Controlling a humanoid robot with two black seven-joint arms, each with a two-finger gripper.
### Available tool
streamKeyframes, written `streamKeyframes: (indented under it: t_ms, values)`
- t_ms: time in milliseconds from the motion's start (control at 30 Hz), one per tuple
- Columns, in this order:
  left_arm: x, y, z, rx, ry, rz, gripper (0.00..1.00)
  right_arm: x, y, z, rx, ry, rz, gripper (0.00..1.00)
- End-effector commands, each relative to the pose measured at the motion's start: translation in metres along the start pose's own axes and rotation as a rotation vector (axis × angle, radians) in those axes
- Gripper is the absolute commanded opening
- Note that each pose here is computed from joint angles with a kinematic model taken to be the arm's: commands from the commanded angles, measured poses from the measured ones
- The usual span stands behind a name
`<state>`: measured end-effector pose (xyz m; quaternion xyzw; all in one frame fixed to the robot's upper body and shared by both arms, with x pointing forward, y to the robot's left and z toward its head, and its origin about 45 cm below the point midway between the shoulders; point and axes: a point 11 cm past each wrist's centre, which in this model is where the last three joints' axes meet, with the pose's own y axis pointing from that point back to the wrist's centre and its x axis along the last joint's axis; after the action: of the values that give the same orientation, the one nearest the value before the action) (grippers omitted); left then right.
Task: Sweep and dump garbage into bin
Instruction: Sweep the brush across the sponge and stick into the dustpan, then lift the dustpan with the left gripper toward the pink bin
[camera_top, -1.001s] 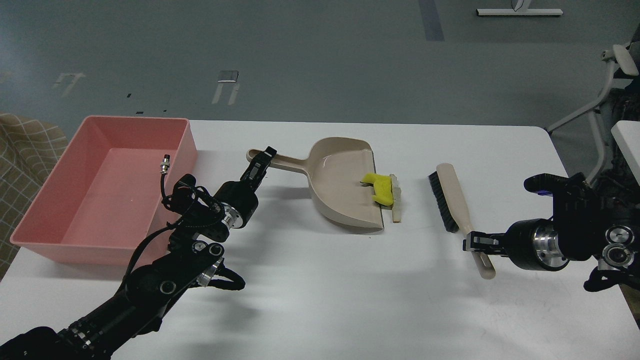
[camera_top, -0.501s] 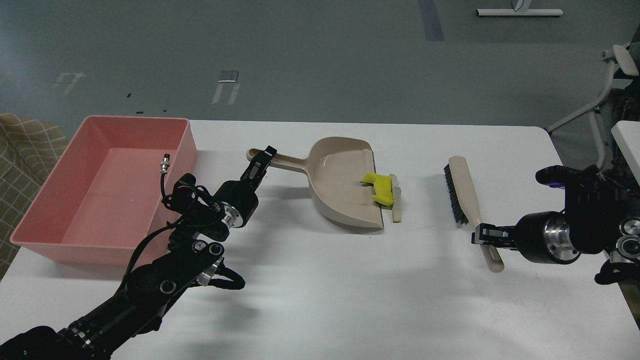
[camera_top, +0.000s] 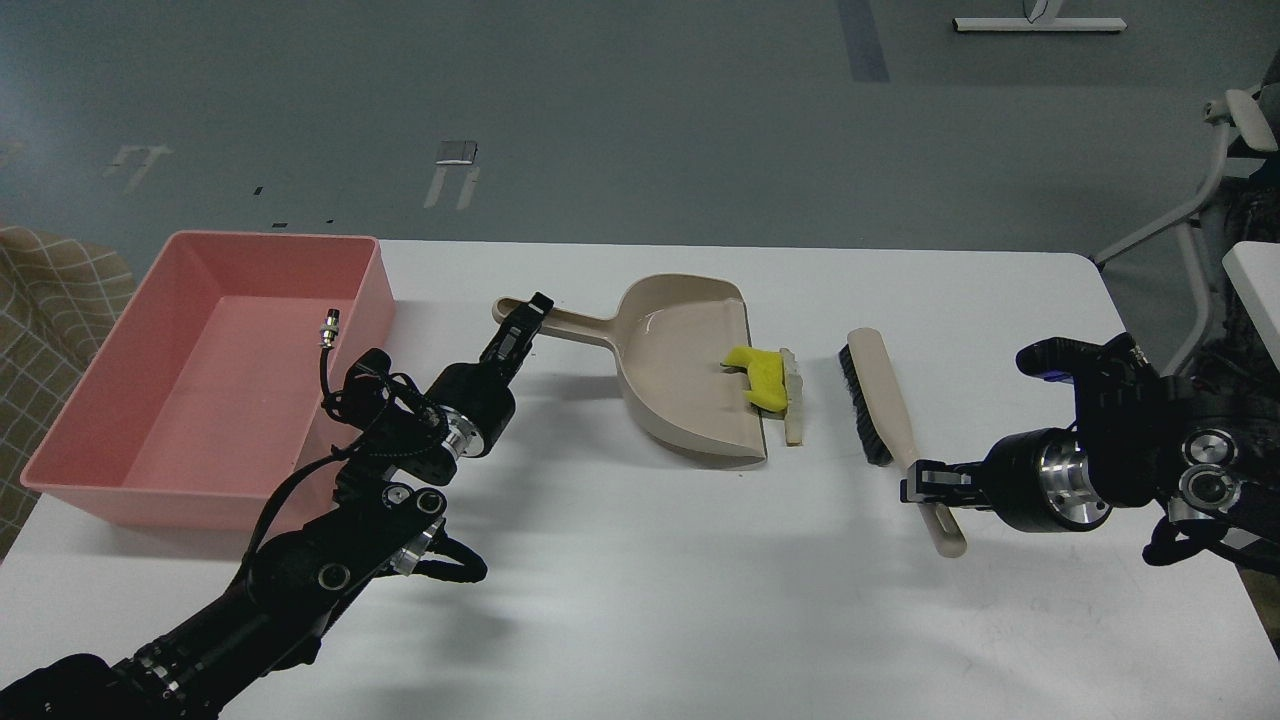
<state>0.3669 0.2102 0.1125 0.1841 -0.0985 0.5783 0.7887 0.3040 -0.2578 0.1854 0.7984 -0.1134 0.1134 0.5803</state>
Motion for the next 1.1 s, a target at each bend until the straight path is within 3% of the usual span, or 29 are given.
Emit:
streamKeyframes:
  t_ms: [0,434,768,935,1068]
  values:
    - [-0.001,0.000,0.001,-0.001,0.005,-0.001,0.00,-0.003,-0.009,-0.021,0.045,0.031,-0.029,0.00]
    - [-0.002,0.000,0.000,0.001,0.007,-0.002,0.00,0.008,-0.026,-0.093,0.173,0.115,-0.028,0.00]
    - [-0.002,0.002,-0.003,0.008,0.016,0.003,0.00,0.027,-0.009,-0.110,0.218,0.129,0.033,0.00]
    - [0.000,0.002,-0.003,0.013,0.051,0.015,0.00,0.054,0.013,-0.095,0.199,0.094,0.110,0.00]
    - [0.002,0.001,-0.005,0.034,0.170,0.036,0.00,0.075,0.040,-0.047,0.109,0.028,0.193,0.00]
